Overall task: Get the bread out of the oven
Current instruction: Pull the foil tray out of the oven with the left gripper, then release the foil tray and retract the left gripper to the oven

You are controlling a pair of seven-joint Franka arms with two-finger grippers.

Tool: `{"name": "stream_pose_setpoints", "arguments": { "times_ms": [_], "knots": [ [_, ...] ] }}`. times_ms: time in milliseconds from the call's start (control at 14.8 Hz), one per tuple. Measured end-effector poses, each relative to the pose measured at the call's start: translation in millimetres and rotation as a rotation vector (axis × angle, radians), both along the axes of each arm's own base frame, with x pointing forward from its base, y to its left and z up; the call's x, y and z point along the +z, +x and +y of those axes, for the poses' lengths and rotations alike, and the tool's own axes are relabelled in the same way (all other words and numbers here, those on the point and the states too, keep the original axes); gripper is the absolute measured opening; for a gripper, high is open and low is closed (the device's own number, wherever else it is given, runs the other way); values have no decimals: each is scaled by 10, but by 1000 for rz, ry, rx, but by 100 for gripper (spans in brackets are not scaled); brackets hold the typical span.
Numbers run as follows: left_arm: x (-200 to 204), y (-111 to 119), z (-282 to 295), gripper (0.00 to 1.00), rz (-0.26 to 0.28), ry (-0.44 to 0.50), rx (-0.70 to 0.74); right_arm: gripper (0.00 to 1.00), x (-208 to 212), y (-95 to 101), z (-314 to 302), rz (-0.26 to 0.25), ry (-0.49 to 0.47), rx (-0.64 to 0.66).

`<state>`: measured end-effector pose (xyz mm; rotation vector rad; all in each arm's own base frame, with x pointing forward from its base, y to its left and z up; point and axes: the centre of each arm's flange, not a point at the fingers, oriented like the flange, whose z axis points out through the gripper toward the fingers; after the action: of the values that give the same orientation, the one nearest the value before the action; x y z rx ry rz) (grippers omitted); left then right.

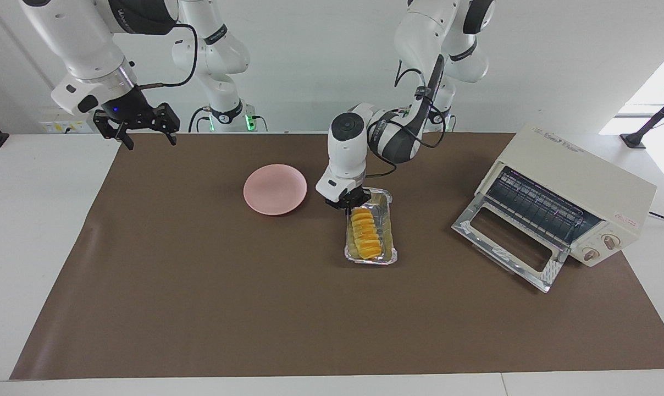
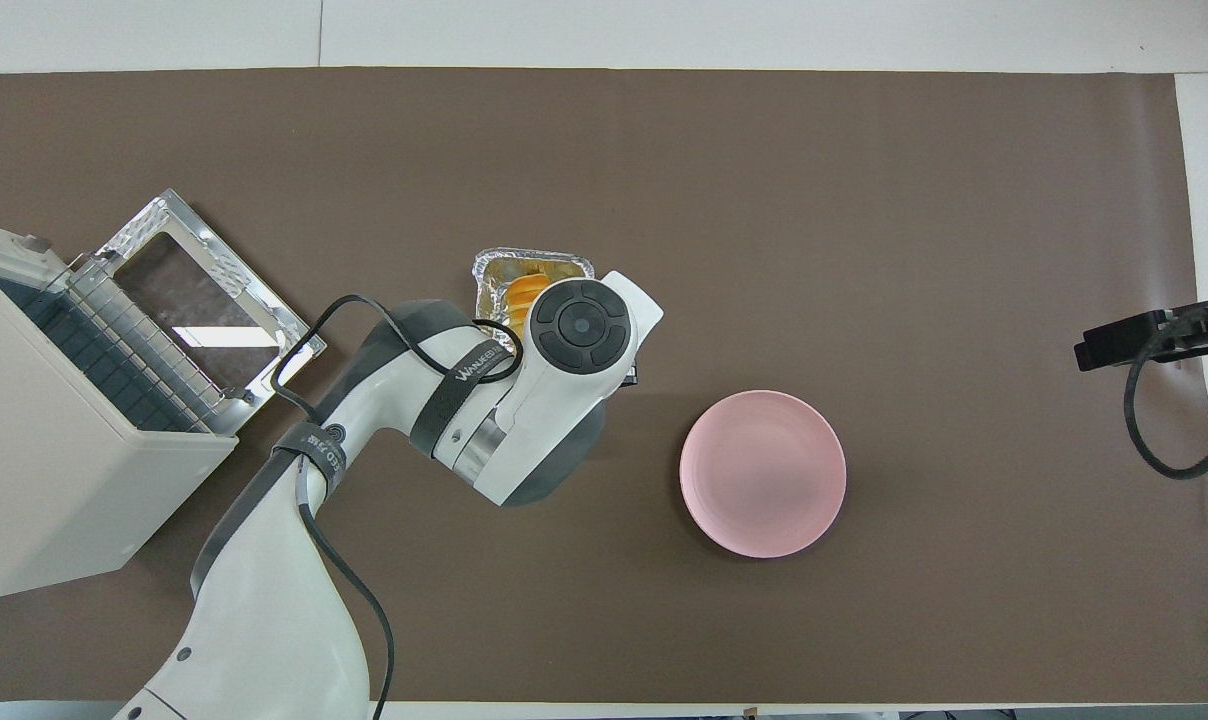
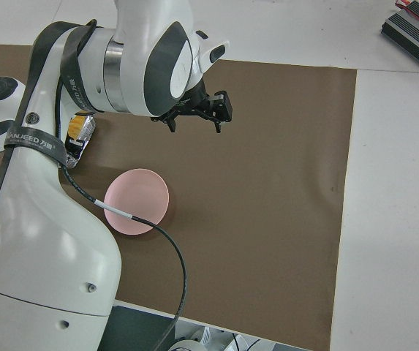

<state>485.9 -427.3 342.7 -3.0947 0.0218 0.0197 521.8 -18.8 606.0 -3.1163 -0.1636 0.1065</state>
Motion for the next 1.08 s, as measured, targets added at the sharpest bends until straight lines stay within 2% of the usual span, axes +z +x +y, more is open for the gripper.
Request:
{"name": "stream_pose_setpoints", "arguments": {
  "times_ms": [67,270,472,540,675,810,944,1079],
  "knots": [
    [37,41,29,30,-7,-2,8,100,0,0,4,0,0,1],
    [485,289,342,61,-47,-26,73,100,0,0,8,0,0,1],
    [1212,620,1199,93,-80,-44,211,100,0,0,10,0,0,2],
    [1413,704,1550,100,-82,-42,261,100,0,1,16,0,0,3],
    [1758,813,2369,100,-65,-26,295,100,0,2,85,0,1,12],
    [2027,811,3261,100,-26,-11,245,100,-2,2,317,2,3,-22],
    [2209,703,3981,100,18,-27,237,100,-4,-30,785,3,-4,-64],
    [2295,555,4241,100,66,-35,247,100,-57,-74,1344,-27,-7,-106]
  ]
}}
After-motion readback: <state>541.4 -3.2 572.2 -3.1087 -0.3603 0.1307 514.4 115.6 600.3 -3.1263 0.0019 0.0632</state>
